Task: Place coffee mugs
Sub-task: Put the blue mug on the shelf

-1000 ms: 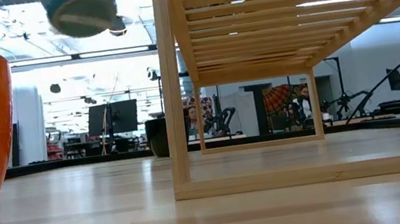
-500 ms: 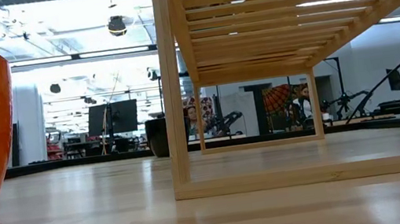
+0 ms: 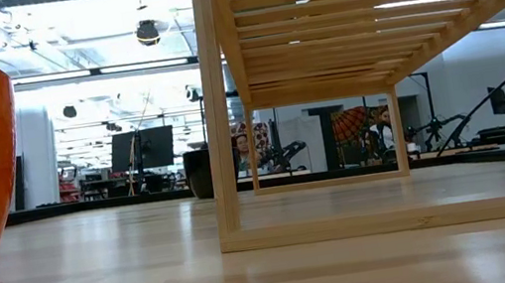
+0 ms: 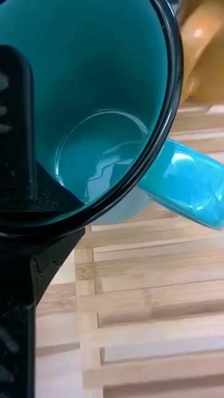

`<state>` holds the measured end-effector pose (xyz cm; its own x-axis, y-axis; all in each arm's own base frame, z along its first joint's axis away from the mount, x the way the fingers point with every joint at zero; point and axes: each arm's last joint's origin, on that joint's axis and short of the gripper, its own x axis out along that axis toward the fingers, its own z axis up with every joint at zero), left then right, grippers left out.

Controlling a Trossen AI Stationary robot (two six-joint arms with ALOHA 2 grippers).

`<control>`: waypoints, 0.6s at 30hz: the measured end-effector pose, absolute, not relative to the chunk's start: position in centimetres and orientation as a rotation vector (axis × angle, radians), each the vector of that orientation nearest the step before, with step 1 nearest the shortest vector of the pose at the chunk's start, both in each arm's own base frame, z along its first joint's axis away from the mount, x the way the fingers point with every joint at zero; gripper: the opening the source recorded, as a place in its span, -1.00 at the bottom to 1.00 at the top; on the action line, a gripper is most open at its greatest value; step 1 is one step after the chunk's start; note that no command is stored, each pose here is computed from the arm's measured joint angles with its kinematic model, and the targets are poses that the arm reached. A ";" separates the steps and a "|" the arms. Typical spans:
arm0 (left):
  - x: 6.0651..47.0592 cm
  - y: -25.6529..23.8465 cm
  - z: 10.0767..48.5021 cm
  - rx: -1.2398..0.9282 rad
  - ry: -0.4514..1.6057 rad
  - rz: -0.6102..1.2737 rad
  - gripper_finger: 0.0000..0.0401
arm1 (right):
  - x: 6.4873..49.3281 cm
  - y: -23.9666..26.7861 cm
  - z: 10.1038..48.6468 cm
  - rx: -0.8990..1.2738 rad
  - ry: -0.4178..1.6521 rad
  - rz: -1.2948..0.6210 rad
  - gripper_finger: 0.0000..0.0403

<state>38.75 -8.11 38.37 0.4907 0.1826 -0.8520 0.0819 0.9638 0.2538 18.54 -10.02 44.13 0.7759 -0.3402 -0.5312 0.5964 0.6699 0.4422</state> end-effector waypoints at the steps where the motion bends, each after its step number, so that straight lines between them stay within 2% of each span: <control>1: 39.0 -8.0 38.1 0.282 1.066 0.059 -0.95 | 18.5 -10.0 44.1 0.643 0.430 -0.547 0.16; 9: 40.0 -8.1 36.9 0.310 1.090 0.051 -0.94 | 18.5 -10.0 44.1 0.641 0.430 -0.547 0.16; 18: 40.2 -7.9 36.7 0.327 1.093 0.069 -0.80 | 18.5 -10.0 44.1 0.641 0.430 -0.547 0.16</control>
